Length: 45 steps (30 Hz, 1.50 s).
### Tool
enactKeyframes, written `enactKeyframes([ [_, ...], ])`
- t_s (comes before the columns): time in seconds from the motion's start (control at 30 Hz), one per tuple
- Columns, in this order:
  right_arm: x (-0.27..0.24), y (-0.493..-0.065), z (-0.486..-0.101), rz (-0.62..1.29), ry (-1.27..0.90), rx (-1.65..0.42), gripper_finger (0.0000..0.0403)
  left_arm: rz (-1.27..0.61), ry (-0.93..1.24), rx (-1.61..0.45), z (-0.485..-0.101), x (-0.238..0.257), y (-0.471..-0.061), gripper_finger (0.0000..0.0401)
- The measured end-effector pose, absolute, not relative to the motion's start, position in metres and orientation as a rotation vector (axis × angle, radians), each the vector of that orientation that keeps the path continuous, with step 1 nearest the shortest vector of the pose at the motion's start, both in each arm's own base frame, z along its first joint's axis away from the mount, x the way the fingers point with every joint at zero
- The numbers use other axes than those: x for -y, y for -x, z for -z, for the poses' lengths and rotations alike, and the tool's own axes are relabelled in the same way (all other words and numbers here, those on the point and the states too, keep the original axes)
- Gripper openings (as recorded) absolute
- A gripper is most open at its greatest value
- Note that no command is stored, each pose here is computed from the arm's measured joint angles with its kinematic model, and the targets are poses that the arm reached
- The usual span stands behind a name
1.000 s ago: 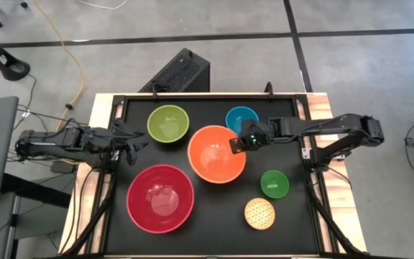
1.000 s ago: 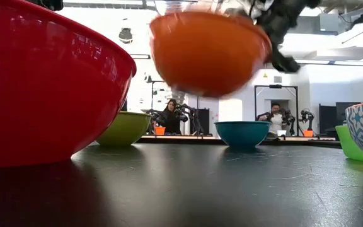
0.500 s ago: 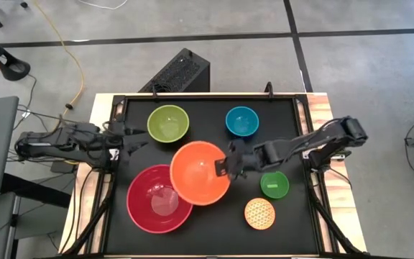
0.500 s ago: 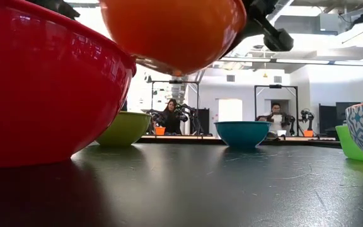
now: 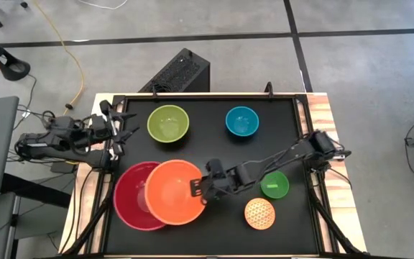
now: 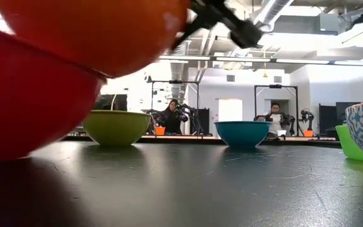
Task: Nest bowls inside each other
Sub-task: Stack the orange bowl into the red bowl
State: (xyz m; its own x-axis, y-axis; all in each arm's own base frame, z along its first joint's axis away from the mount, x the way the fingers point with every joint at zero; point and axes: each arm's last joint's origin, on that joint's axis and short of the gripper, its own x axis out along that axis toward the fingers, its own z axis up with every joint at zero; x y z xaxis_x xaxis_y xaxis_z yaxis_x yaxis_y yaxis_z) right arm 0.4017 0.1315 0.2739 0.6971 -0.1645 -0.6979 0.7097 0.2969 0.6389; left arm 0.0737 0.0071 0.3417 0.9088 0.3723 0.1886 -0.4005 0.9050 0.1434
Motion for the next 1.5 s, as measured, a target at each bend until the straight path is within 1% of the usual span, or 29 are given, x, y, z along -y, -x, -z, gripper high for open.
enactKeyframes([
  [0.13,-0.134,-0.428,-0.279,0.578,-1.087,-0.554,0.0015,-0.413,-0.191,0.211,-0.347,-0.007,-0.073,0.0203],
  [0.37,-0.124,-0.457,-0.285,0.527,-0.993,-0.542,0.0015,-0.408,-0.119,0.207,-0.346,-0.007,-0.074,0.0203],
  [0.57,-0.105,-0.467,-0.285,0.52,-0.968,-0.528,0.0015,-0.401,-0.036,0.216,-0.345,-0.007,-0.073,0.0203],
  [0.77,-0.083,-0.474,-0.287,0.492,-0.879,-0.516,0.0015,-0.409,0.022,0.188,-0.341,-0.008,-0.074,0.0203],
  [0.87,-0.073,-0.479,-0.29,0.422,-0.871,-0.518,0.0015,-0.413,0.048,0.189,-0.34,-0.008,-0.074,0.0203],
  [1.0,-0.065,-0.487,-0.306,0.307,-0.86,-0.444,0.0015,-0.429,0.072,0.204,-0.341,-0.008,-0.074,0.0203],
  [1.1,-0.058,-0.489,-0.312,0.282,-0.833,-0.398,0.0015,-0.437,0.077,0.252,-0.346,-0.009,-0.072,0.0203],
  [1.2,-0.047,-0.494,-0.307,0.292,-0.793,-0.391,0.0015,-0.436,0.094,0.32,-0.353,-0.009,-0.07,0.0203],
  [1.27,-0.039,-0.503,-0.3,0.265,-0.787,-0.35,0.0015,-0.423,0.131,0.352,-0.355,-0.009,-0.07,0.0203],
  [1.33,-0.034,-0.512,-0.289,0.239,-0.779,-0.335,0.0015,-0.405,0.157,0.331,-0.353,-0.008,-0.074,0.0203],
  [1.43,-0.032,-0.525,-0.278,0.196,-0.796,-0.316,0.0015,-0.392,0.125,0.234,-0.345,-0.007,-0.085,0.0203],
  [1.5,-0.034,-0.532,-0.272,0.176,-0.787,-0.337,0.0015,-0.401,0.13,0.245,-0.346,-0.007,-0.088,0.0203],
])
